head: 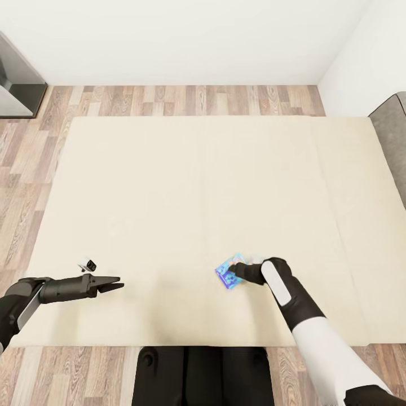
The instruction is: Put all the toys in the child's room - the three board games (two on the bed and one on the table), the two jigsaw puzzles on the table, and the tennis ball on the table - inside the toy box on the table in the child's room.
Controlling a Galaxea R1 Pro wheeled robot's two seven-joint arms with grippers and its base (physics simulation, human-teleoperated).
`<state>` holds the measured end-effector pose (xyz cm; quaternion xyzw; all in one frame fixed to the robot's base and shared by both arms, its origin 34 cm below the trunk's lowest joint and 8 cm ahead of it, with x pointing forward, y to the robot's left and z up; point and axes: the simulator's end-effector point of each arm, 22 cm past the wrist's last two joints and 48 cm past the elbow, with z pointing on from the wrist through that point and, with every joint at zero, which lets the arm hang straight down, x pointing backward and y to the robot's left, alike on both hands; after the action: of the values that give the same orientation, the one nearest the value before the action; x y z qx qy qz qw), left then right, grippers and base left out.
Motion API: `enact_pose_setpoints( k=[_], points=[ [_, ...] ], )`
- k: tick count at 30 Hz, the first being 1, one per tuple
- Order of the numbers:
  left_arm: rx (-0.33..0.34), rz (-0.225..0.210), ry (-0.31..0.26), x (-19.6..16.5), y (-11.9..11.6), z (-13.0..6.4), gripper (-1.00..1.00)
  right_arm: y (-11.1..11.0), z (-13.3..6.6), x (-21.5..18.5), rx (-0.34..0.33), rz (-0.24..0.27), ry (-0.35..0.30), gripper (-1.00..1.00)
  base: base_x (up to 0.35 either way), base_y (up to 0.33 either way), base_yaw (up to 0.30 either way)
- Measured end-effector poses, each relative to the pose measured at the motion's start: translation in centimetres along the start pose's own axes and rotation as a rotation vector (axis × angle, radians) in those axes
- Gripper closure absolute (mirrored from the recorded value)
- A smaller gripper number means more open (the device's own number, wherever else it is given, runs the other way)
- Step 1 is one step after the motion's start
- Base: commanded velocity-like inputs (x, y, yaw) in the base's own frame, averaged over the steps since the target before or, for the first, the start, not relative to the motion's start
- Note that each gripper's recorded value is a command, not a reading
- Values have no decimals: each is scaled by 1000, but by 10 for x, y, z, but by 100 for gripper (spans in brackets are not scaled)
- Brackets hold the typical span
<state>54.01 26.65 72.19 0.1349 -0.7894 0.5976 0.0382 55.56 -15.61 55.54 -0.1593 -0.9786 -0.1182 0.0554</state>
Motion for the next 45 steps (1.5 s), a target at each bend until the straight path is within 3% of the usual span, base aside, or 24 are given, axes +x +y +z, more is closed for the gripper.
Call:
enact_pose_setpoints(
  k=[13, 45],
  points=[
    [0, 0, 0, 0, 0, 0, -100, -17, -7, -17, 20, 9, -15, -100, 0, 0, 0],
    [-3, 1, -1, 0, 1, -1, -100, -9, -14, -37, 14, -12, -58, -100, 0, 0, 0]
  ],
)
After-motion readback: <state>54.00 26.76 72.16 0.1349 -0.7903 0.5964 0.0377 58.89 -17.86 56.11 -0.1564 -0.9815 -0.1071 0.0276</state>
